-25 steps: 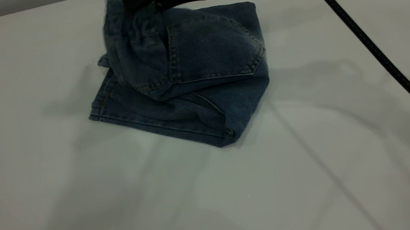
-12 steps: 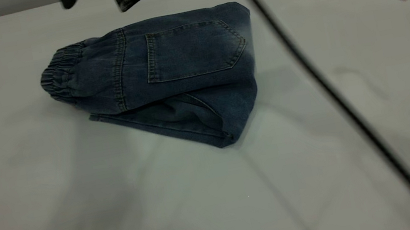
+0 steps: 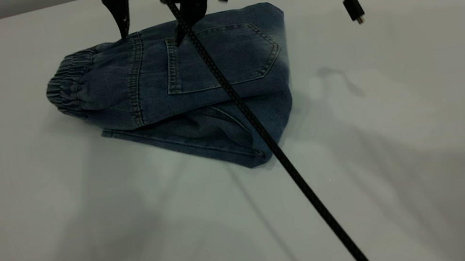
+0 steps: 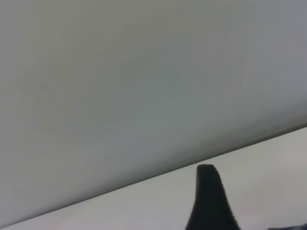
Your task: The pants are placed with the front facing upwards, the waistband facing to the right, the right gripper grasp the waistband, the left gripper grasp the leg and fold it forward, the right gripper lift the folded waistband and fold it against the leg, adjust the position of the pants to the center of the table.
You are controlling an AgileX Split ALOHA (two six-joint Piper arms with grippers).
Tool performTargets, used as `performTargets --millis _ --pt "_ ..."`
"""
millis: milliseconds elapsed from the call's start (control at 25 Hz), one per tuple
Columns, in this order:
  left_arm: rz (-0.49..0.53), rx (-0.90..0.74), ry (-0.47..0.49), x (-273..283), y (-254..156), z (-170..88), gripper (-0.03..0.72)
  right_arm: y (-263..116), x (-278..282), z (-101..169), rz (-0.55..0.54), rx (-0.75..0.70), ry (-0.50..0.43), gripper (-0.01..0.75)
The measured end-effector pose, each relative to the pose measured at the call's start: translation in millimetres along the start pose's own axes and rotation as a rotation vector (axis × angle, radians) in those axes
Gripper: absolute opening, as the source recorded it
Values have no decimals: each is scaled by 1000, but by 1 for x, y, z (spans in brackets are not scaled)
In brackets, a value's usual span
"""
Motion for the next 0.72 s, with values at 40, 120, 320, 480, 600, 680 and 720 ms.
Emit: performTargets --millis 40,120,320,480,600,680,720 --pt "2 3 -1 0 0 0 440 -1 -7 -3 4 -63 -6 443" --pt "2 4 -2 0 0 0 440 -6 -20 -11 19 -191 -24 442" --pt "5 5 1 0 -1 0 440 -27 -52 -28 72 -278 -75 442" --pt "11 6 7 0 -2 1 440 -34 -55 -29 98 -231 -93 440" --pt "15 6 12 0 -3 2 440 -46 -54 -29 147 -93 -117 440" --pt "15 6 12 0 -3 2 440 -56 -53 -29 183 20 -136 440" --pt "15 6 12 0 -3 2 440 -61 -52 -29 204 78 -145 440"
Point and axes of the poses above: a point on each arm's last joint axis where the gripper is mounted, x pointing back along that axis away from the gripper, z along the wrist's bending axis when the last joint is at zero, y = z × x, the point moved 10 cm from there along -x, pointing out along that axis toward the gripper, and after that the axes turned 14 degrees about x, right-handed, at the moved point
